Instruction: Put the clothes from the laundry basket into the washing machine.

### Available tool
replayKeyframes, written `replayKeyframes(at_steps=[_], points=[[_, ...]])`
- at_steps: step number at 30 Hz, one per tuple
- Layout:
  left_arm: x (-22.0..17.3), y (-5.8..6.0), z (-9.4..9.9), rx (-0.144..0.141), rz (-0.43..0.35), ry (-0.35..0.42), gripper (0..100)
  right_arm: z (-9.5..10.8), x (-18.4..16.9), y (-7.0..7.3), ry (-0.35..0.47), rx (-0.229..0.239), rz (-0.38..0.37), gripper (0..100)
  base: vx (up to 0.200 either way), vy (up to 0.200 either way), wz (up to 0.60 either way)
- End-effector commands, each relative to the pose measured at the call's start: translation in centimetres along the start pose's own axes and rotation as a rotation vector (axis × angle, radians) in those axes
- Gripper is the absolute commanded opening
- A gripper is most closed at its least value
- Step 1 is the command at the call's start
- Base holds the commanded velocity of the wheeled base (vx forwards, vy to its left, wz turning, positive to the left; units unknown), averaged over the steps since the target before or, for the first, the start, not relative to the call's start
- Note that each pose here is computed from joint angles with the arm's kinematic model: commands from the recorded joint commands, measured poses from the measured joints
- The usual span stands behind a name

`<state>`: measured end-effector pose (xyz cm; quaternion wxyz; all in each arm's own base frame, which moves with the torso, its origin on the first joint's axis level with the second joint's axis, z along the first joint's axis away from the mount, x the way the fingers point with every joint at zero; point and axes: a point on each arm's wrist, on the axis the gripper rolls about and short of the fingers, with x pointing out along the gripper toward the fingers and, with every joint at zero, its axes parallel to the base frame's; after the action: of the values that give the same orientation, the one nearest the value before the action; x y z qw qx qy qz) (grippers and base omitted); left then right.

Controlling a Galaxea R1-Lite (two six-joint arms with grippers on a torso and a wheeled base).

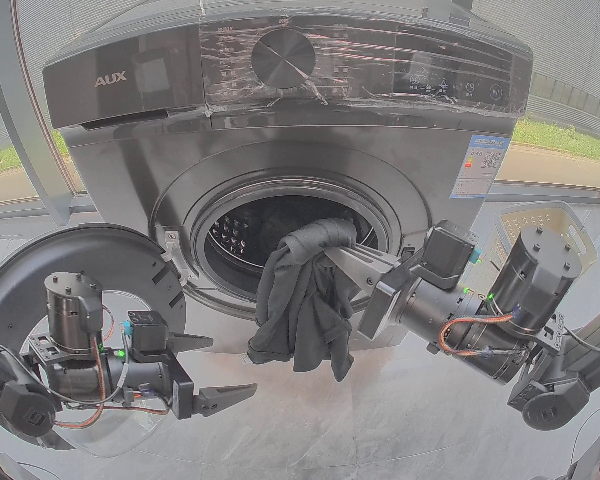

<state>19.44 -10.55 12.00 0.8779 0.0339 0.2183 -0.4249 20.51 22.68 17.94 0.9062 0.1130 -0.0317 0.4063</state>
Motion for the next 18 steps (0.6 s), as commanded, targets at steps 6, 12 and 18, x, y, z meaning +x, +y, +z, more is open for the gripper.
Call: replayKeyframes(at_steps=[6, 12, 18], points=[[5.8, 2.4, -1.0, -0.034, 0.02, 0.06, 100, -0.1, -0.2, 0.4, 0.003, 0.002, 0.009, 0, 0.0, 0.0, 0.0], [7.9, 2.7, -1.7, -0.039, 0.01, 0.065, 100, 0.0, -0.3, 0.4, 0.002, 0.002, 0.008, 0, 0.0, 0.0, 0.0], [9.7, 3.7, -2.2, -0.032, 0.043, 0.044, 100, 0.0, -0.4, 0.7, 0.003, 0.005, 0.017, 0, 0.0, 0.0, 0.0]])
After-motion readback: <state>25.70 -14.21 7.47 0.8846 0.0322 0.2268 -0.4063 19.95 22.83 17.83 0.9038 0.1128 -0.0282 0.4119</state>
